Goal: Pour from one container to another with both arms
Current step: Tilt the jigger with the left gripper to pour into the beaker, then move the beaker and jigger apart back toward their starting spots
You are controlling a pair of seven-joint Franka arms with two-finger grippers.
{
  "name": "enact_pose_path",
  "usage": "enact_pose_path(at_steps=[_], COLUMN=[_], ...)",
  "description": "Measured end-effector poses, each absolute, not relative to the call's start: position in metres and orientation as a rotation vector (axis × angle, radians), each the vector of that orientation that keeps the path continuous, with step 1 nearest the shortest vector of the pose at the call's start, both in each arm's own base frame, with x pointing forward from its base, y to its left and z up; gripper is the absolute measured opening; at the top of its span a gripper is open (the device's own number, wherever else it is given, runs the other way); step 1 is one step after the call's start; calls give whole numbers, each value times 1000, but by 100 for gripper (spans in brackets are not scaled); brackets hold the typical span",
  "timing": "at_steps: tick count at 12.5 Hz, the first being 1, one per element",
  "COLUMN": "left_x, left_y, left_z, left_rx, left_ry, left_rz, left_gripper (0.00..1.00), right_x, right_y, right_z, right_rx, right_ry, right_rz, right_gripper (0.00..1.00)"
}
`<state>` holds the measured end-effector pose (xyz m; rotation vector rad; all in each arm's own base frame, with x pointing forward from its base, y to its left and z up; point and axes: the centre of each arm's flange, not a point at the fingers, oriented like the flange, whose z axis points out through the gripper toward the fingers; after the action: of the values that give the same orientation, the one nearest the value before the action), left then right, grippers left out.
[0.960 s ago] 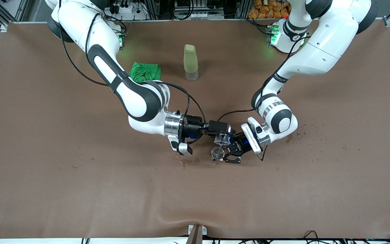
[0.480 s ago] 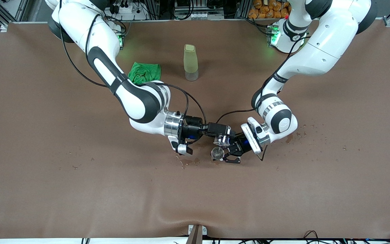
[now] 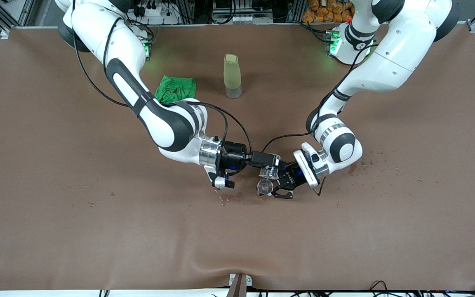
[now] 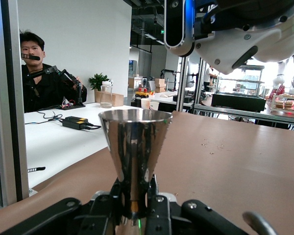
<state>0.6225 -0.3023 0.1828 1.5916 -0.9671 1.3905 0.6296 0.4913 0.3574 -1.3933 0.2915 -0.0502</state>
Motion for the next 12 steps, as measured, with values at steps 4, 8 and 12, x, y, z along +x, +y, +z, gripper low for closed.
enact_pose_path(at_steps=[4,8,12], left_x=[623,621,620], left_y=[-302,-304,-306], left_z=[183,182,180], left_rx=[1593,1595,1596], left_ry=[-964,-953,-949], left_rz=[1391,1390,1386], left_gripper=[21,21,21], right_x=[631,636,648], right_y=[490,485,470], right_z=[359,357,351], right_rx=[-1355,-1361,-1379], right_ry=[323,320,231], right_rz=[-36,-56,-152], right_gripper=[15,15,15])
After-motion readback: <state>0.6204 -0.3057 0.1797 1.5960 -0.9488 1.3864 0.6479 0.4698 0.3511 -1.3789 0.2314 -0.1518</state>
